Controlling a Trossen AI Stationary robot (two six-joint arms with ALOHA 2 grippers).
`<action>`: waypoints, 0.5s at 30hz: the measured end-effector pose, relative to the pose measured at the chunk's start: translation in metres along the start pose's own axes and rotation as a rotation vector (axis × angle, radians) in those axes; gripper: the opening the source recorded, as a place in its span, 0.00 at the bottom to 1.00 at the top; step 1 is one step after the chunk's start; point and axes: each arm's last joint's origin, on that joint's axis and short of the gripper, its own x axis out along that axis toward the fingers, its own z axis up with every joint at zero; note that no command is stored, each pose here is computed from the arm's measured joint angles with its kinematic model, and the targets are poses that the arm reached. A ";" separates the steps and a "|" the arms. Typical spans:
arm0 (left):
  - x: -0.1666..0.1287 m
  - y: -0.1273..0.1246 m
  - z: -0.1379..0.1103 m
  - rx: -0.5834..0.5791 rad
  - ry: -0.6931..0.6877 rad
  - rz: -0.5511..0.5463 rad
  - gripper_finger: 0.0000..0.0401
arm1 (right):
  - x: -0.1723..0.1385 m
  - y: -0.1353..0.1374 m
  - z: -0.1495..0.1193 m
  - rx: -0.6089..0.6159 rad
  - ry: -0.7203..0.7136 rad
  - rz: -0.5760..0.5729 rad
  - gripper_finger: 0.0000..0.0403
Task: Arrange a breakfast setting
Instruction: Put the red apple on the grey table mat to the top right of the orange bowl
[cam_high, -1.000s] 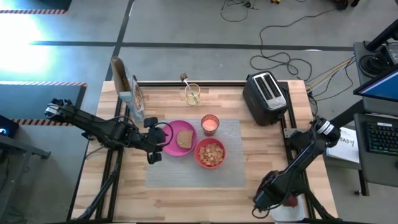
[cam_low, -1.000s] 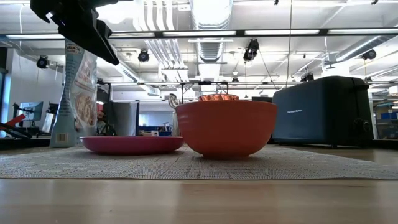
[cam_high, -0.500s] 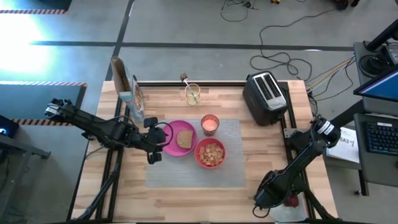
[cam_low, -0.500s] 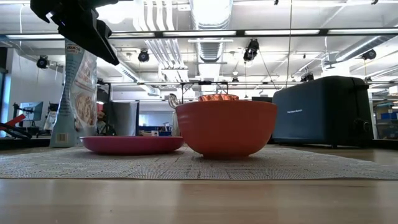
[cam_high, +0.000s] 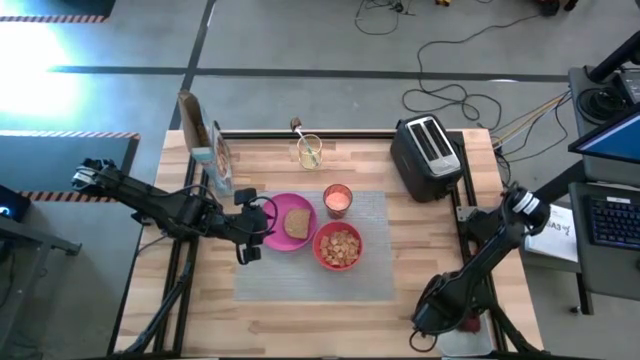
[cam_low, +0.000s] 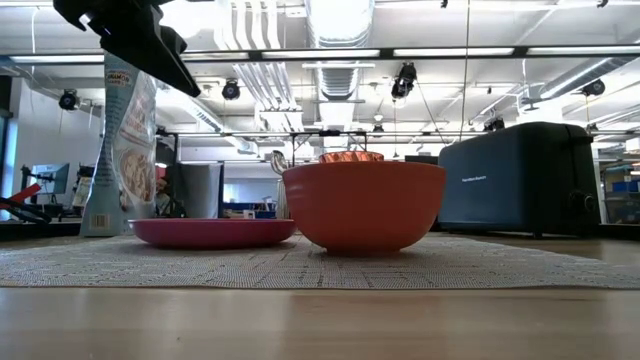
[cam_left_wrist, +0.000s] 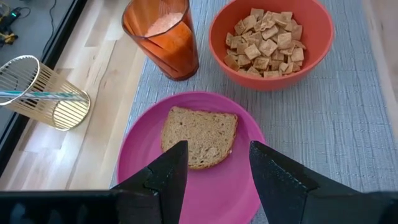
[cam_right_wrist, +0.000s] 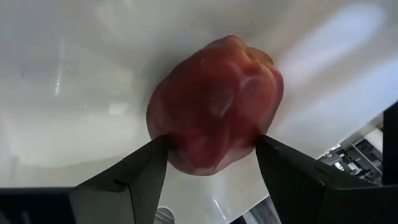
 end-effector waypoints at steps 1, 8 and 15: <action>0.000 0.000 0.000 0.000 0.001 -0.004 0.39 | 0.002 0.001 0.002 -0.005 0.005 0.007 0.58; 0.000 0.000 0.000 0.001 0.000 -0.006 0.39 | 0.011 -0.001 0.012 -0.029 -0.010 0.014 0.58; 0.000 0.000 0.000 0.000 -0.002 -0.007 0.39 | 0.012 -0.001 0.015 -0.087 -0.113 0.041 0.58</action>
